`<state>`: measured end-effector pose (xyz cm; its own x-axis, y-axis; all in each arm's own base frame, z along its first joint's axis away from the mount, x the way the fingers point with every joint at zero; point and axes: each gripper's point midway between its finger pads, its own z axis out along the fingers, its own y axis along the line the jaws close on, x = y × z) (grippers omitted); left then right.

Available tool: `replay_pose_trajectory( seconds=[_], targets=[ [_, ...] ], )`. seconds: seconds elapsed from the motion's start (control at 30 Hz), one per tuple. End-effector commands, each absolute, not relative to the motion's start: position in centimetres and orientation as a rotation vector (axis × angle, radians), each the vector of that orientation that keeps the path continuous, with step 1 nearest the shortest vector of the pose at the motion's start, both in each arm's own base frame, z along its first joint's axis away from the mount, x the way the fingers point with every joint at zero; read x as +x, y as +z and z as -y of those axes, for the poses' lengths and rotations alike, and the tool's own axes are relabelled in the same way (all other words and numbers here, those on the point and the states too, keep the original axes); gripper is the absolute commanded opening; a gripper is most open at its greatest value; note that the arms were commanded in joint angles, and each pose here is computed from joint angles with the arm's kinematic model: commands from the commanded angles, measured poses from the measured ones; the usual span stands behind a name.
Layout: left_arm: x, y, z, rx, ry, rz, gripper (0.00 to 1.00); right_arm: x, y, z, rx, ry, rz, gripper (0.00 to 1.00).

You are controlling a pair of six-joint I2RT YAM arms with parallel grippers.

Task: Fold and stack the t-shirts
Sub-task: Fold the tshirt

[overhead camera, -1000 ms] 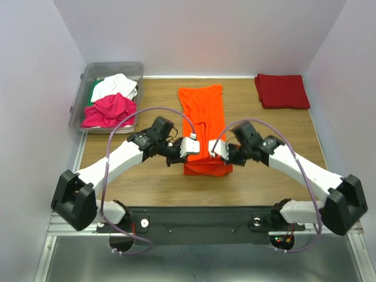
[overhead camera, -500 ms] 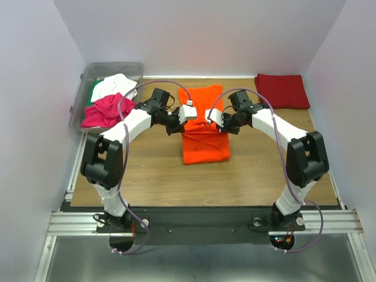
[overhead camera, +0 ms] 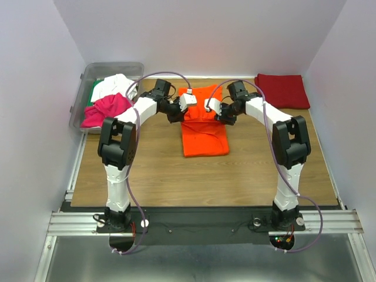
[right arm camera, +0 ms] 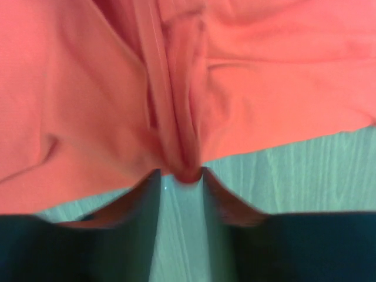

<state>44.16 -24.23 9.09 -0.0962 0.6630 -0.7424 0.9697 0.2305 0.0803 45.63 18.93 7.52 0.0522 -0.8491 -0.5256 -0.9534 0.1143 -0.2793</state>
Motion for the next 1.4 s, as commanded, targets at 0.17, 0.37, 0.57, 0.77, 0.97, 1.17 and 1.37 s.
replay_pose_trajectory(
  seconds=[0.17,0.37,0.57,0.77,0.97,1.17,1.37],
  targets=[
    [45.8,15.4,21.3,1.368,-0.499,-1.800,0.38,46.4,13.5,-17.0,-1.573,0.139,-1.816,0.57],
    [38.3,14.2,21.6,1.448,-0.540,-1.782,0.45,38.0,14.0,-18.1,-1.637,0.239,-1.774,0.47],
    [32.4,11.0,24.1,1.551,-0.559,-1.741,0.49,33.1,10.1,-19.3,-1.732,0.282,-1.775,0.45],
    [30.2,8.7,25.3,1.629,-0.542,-1.705,0.54,32.6,7.7,-19.4,-1.793,0.253,-1.743,0.45],
    [30.3,6.5,25.4,1.674,-0.540,-1.711,0.54,32.2,5.3,-19.4,-1.845,0.250,-1.724,0.46],
    [30.3,5.7,25.6,1.702,-0.557,-1.697,0.54,31.7,3.5,-19.0,-1.896,0.244,-1.716,0.45],
    [29.9,5.4,25.7,1.732,-0.572,-1.669,0.54,31.2,2.8,-18.8,-1.902,0.254,-1.728,0.44]
  ],
)
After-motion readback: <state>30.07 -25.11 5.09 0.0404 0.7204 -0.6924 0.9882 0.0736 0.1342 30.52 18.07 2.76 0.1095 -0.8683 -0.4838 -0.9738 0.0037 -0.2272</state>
